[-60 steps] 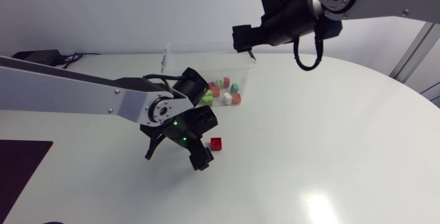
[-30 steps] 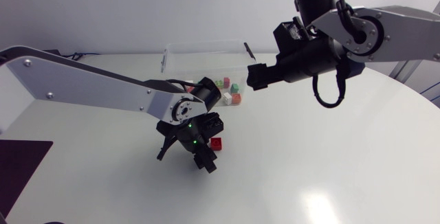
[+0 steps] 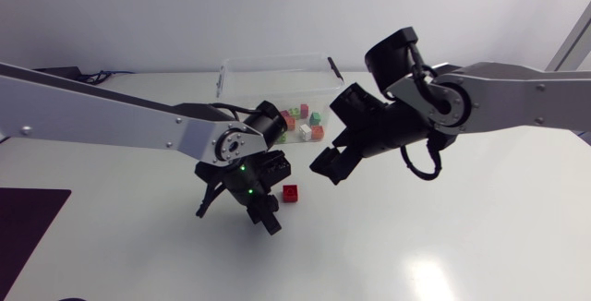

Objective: Place the duplo bricks in the container

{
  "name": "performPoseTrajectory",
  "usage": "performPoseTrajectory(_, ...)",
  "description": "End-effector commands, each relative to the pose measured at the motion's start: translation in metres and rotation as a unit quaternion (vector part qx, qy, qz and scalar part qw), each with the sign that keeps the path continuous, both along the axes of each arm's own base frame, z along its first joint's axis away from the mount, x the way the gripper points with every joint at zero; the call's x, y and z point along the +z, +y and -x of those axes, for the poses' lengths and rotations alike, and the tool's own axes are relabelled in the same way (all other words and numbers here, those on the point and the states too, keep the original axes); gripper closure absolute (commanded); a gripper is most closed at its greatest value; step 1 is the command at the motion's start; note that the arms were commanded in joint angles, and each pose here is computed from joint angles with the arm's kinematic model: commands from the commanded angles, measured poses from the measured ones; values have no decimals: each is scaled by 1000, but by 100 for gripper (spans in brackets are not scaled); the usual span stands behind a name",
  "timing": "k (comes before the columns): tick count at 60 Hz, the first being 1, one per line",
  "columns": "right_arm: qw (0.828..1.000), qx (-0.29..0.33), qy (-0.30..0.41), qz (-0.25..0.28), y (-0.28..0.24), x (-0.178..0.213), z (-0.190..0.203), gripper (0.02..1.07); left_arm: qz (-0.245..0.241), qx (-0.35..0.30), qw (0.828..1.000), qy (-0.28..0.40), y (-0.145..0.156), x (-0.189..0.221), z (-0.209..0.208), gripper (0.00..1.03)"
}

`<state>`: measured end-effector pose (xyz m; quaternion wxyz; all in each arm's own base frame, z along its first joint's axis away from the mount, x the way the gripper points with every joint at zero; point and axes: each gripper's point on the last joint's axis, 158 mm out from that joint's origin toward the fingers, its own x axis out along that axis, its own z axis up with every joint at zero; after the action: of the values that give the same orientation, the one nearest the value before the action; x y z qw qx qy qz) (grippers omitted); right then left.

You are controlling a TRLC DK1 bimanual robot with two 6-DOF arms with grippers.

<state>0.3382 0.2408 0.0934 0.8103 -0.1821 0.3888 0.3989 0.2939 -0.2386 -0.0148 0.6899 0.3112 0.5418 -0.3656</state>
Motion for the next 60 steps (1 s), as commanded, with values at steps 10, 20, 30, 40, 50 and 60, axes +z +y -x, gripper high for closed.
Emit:
performPoseTrajectory(10,985,152,-15,77,23,-51,18,6,31,21,999,-32,17,39,3,77)
performPoseTrajectory(20,967,222,19,121,28,-83,19,7,56,39,995,-75,30,76,-13,77)
performPoseTrajectory(30,952,274,16,134,38,-90,18,7,80,65,987,-120,46,117,-35,77)
performPoseTrajectory(40,940,304,18,151,49,-92,10,7,105,86,977,-163,60,153,-59,77)
performPoseTrajectory(50,929,326,44,169,54,-103,9,12,142,98,963,-206,61,189,-87,77)
performPoseTrajectory(60,921,333,64,190,54,-117,9,12,162,104,951,-241,63,215,-106,77)
